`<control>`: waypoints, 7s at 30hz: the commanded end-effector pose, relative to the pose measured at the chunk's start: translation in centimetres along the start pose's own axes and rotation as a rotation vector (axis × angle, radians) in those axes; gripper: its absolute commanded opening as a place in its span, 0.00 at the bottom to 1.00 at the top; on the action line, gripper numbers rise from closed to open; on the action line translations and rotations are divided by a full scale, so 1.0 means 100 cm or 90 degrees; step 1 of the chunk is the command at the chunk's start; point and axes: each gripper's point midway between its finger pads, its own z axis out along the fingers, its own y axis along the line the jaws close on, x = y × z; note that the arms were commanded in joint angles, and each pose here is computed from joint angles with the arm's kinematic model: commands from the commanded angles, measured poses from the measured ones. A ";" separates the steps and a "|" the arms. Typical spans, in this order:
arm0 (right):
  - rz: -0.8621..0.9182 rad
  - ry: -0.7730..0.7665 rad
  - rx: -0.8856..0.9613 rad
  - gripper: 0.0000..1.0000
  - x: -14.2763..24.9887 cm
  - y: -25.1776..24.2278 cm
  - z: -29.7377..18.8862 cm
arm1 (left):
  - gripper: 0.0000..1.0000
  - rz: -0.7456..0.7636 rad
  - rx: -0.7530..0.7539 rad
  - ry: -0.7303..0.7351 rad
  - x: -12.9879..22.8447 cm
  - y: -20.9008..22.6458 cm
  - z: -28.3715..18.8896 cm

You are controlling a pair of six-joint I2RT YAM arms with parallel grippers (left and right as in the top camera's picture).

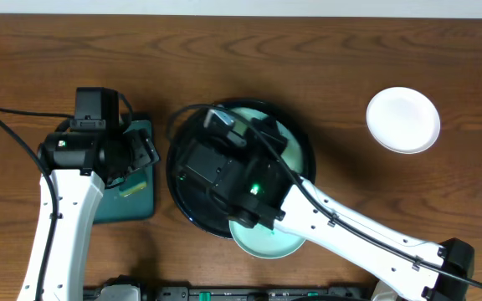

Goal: Clean dirty plates on tray and stack at the side
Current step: 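Carry the pale green plate right and stack it on the white plate, then release the plate on the stack and raise the right gripper, then move the right gripper to the last pale green plate and drag it to tray center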

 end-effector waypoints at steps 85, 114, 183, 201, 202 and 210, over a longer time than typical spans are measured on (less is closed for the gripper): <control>0.775 0.322 -0.607 0.01 0.157 0.088 0.303 | 0.81 0.007 -0.009 0.019 0.008 0.003 -0.001; 0.738 0.330 -0.611 0.01 0.166 0.062 0.269 | 0.81 0.008 -0.009 0.018 0.008 0.003 -0.001; 0.515 0.732 -0.661 0.01 0.196 0.228 0.008 | 0.81 0.008 -0.008 0.016 0.007 0.003 -0.001; 0.617 0.528 -0.681 0.02 0.129 0.214 0.056 | 0.81 0.008 -0.009 0.016 0.007 0.003 -0.001; 0.627 0.510 -0.681 0.02 0.121 0.209 0.060 | 0.81 0.008 -0.009 0.017 0.007 0.003 -0.001; 0.755 0.417 -0.608 0.02 0.100 0.176 0.120 | 0.81 0.008 -0.009 0.016 0.007 0.003 0.000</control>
